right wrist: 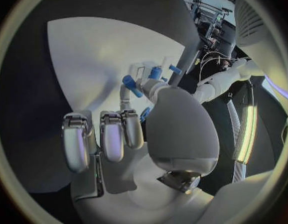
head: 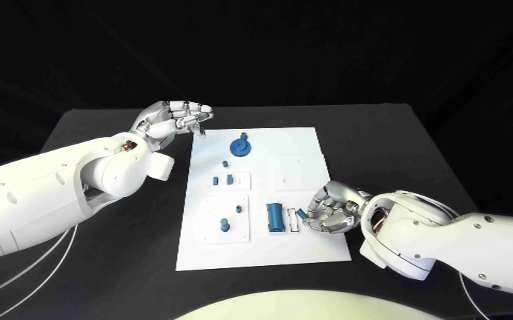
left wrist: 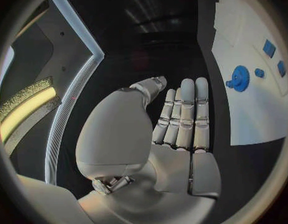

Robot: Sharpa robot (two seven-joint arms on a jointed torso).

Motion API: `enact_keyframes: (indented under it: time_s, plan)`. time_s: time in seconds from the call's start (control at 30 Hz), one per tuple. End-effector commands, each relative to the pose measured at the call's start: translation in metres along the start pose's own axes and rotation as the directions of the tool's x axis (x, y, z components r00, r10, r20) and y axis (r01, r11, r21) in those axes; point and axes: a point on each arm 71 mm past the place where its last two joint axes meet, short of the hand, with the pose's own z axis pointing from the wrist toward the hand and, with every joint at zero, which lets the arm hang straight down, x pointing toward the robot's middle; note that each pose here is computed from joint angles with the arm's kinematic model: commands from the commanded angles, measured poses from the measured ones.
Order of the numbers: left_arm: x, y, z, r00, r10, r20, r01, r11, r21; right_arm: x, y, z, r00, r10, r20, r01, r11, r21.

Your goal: Assemble the parts on the task board

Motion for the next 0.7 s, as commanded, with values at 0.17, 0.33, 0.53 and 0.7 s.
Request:
enact_keyframes:
  time_s: [0.17,0.33,0.53,0.7]
  plan:
    - [0.0037,-0.0006,0.0007,1.0,-0.01,-0.024,0.01,1.0,0.006,0.009,0.005,0.004,0.996,0.077,-0.05,-0.077,0.997,0.009]
    - [0.0041,-0.0006,0.0008,1.0,-0.011,-0.027,0.011,1.0,0.004,0.012,0.006,0.007,0.995,0.075,-0.06,-0.075,0.997,0.017]
    - [0.0045,-0.0004,0.0008,0.999,-0.012,-0.03,0.012,1.0,0.003,0.014,0.006,0.011,0.996,0.064,-0.058,-0.063,0.998,0.026]
    - [0.0043,-0.0004,0.0005,0.999,-0.012,-0.031,0.012,1.0,0.001,0.014,0.005,0.014,0.997,0.05,-0.05,-0.049,0.998,0.03]
